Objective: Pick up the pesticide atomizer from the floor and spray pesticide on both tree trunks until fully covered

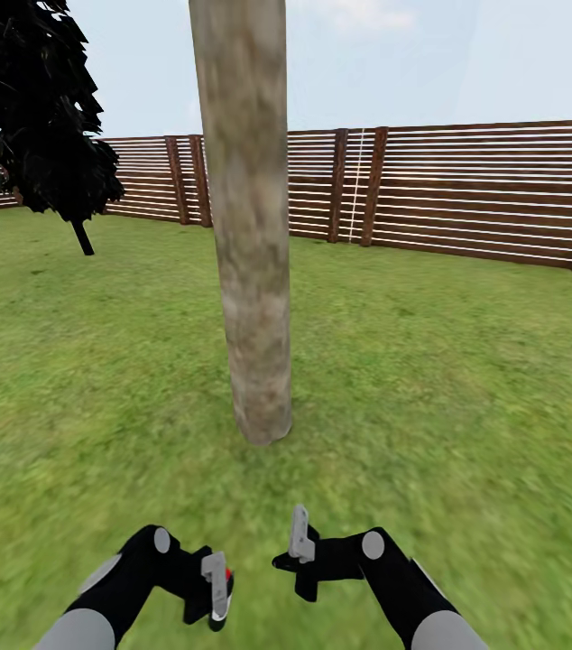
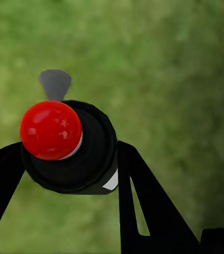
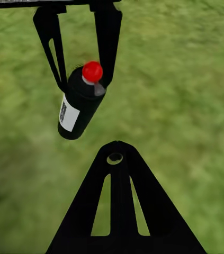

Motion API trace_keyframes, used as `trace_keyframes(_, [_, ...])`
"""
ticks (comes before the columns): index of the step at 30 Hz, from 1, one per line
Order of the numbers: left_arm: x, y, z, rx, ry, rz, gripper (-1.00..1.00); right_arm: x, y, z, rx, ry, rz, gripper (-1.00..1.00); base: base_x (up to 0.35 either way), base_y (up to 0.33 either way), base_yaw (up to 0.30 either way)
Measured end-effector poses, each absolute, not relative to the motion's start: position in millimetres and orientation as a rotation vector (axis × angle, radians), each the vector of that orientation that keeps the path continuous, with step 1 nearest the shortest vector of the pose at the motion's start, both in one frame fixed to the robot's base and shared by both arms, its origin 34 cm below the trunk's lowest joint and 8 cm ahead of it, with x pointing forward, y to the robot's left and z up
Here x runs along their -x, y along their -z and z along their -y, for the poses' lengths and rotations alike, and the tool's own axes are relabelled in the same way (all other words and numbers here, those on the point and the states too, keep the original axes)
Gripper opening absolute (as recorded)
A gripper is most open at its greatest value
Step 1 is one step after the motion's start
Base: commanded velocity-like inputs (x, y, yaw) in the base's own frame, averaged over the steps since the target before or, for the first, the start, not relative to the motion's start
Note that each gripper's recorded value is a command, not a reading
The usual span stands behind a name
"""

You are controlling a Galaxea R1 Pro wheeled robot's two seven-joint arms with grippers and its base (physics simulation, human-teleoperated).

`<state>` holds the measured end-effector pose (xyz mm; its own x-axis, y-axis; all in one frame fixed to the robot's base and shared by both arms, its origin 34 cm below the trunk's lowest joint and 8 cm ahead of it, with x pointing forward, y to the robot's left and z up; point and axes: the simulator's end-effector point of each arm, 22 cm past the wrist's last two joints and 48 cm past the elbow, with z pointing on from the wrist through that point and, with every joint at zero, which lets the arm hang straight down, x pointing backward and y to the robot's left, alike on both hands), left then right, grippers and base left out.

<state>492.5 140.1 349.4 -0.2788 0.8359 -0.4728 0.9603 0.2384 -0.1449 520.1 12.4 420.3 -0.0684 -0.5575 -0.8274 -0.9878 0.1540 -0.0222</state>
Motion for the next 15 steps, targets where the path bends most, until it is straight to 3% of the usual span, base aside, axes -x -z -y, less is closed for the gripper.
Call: trace_keyframes(15, [-490.8,-359.3,-97.1,-1.671,0.666,-2.146,-1.0,-520.0,-420.3,-12.7,1.49,-0.765,-1.719,-1.0,0.0,0.0,0.0])
